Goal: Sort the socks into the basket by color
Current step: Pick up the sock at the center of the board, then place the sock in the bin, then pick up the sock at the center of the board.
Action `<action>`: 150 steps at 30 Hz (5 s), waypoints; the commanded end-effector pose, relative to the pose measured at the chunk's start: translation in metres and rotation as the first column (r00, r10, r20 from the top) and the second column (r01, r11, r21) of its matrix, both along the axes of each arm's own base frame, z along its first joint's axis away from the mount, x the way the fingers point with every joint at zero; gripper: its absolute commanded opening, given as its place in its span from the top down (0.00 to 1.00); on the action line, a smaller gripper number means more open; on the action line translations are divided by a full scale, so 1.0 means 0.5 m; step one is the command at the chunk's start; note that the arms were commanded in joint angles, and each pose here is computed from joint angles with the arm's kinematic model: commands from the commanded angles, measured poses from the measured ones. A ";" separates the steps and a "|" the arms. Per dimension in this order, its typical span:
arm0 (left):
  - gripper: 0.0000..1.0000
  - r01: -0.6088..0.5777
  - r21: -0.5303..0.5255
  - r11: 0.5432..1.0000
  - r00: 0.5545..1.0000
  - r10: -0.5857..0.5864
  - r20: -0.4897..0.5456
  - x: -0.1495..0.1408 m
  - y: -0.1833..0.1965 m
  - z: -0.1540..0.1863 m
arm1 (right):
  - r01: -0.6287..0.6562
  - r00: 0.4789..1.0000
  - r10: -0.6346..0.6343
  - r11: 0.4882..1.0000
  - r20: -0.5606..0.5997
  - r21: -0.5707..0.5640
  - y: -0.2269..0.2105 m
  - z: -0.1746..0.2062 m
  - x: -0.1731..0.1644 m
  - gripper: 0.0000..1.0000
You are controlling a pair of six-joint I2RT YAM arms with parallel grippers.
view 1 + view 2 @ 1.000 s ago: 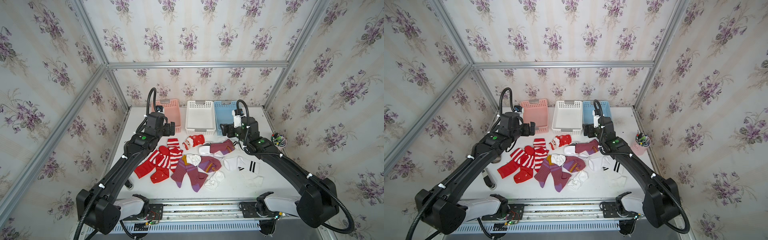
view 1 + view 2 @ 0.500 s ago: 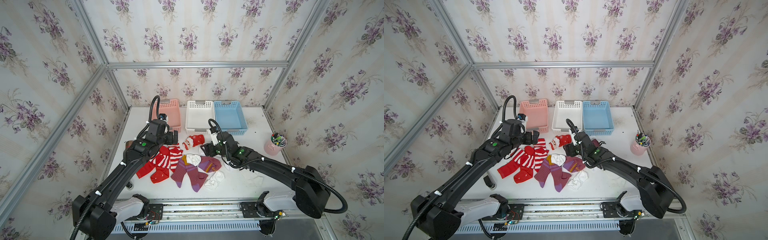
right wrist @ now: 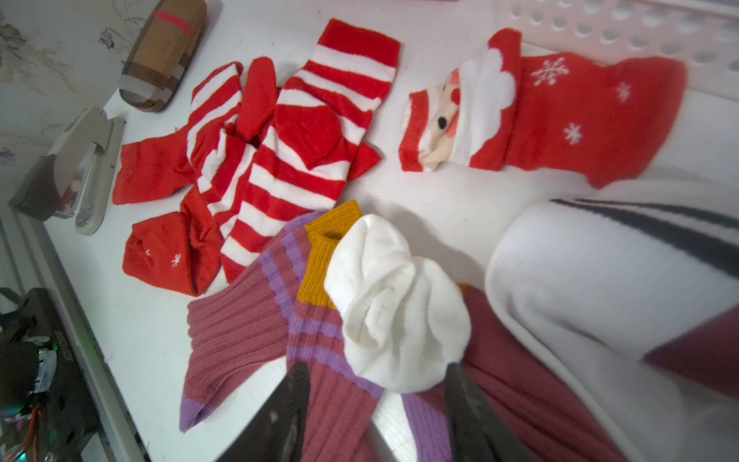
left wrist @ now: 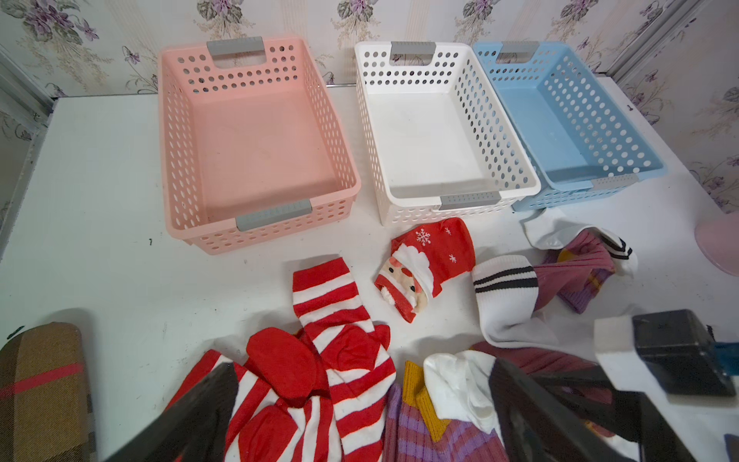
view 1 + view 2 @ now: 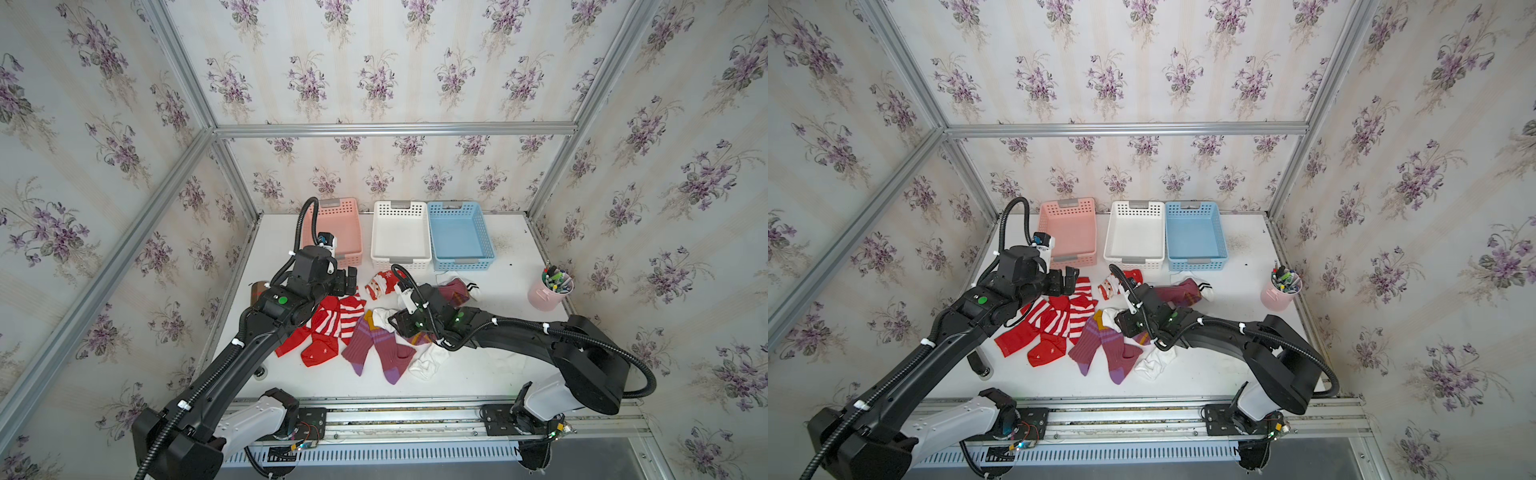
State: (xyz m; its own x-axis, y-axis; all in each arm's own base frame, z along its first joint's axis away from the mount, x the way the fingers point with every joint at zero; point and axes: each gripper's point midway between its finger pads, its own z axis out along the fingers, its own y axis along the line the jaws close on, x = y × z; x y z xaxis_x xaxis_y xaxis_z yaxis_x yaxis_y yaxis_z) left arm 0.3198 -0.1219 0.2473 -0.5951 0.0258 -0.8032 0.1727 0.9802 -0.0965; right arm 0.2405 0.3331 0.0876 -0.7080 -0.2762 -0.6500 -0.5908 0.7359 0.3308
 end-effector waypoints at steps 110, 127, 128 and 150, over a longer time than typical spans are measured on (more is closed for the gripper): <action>0.02 0.435 -0.048 0.899 0.900 -0.434 0.038 -0.225 -0.262 -0.157 | 0.352 0.871 -0.365 0.931 0.330 0.099 -0.140 0.289 0.413 0.61; 0.22 0.474 -0.052 0.879 0.879 -0.476 -0.028 -0.317 -0.444 -0.245 | 0.517 0.796 -0.535 0.844 0.283 0.140 -0.326 0.269 0.393 0.61; 0.22 0.481 -0.046 0.875 0.875 -0.483 -0.038 -0.321 -0.458 -0.251 | 0.519 0.795 -0.536 0.843 0.283 0.141 -0.329 0.268 0.389 0.61; 0.42 0.404 0.044 0.914 0.885 -0.378 -0.273 -0.333 -0.522 -0.426 | 0.586 0.751 -0.601 0.797 0.274 0.143 -0.414 0.253 0.357 0.60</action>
State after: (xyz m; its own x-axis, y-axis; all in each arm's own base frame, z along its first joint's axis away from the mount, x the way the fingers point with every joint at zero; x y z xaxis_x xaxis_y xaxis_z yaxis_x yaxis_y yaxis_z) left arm 0.1501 -0.3873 0.0396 -0.6795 0.3994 -0.6155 0.5716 0.8141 -0.1027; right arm 0.4165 0.1270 0.2072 -0.5181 0.1534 -0.8415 -0.1180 0.9616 0.2479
